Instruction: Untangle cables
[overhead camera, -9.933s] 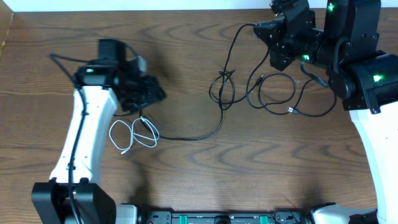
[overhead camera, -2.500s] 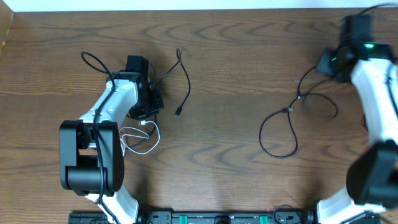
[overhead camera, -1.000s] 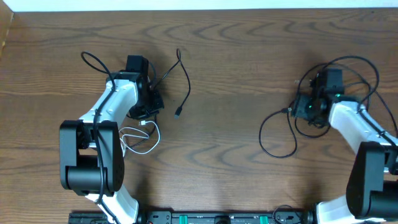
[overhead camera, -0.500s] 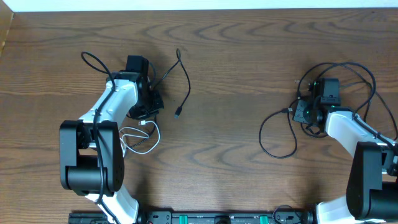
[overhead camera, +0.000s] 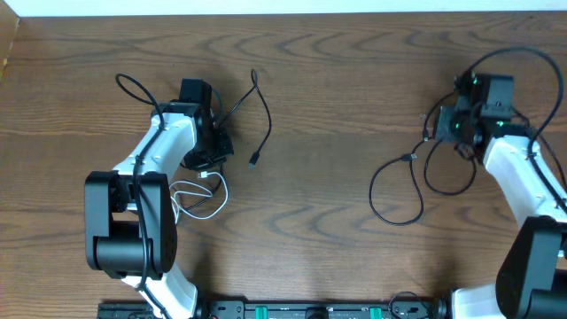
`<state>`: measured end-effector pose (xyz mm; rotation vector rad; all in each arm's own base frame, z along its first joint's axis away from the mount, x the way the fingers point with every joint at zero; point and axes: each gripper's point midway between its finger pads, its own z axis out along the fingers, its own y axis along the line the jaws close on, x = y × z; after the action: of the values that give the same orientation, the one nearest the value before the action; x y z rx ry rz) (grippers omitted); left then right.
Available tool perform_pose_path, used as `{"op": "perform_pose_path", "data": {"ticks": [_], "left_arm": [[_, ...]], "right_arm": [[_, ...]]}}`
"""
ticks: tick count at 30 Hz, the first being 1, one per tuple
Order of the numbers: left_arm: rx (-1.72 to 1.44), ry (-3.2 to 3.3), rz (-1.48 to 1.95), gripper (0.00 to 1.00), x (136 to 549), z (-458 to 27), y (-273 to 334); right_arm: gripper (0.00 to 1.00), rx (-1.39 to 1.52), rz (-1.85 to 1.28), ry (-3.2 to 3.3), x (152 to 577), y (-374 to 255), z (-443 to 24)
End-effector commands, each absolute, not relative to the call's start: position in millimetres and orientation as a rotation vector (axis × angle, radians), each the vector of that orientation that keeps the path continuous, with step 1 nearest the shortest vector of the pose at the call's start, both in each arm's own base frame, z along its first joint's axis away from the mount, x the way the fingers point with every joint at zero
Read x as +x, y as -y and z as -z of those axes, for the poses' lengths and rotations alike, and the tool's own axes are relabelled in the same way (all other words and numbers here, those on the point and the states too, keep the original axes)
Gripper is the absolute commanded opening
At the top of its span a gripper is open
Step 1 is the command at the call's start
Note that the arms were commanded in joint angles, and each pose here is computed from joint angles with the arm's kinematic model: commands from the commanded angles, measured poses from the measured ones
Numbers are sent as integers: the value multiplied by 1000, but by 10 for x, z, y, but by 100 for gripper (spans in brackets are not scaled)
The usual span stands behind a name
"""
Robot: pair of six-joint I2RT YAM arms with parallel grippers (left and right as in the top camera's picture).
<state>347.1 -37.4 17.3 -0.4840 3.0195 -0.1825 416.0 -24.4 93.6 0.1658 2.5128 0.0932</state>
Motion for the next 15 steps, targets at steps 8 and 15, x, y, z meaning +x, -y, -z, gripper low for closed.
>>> {"op": "perform_pose_path", "data": {"ticks": [8,15], "left_arm": [[-501,-3023,166,9,3456,-143,330],[-495,-2997,174,9,3520,-150,334]], "right_arm": [[11,-94,-528,-2619,3779,-636,-853],[64,-251,-566,-2742,3405,-1081,-602]]}}
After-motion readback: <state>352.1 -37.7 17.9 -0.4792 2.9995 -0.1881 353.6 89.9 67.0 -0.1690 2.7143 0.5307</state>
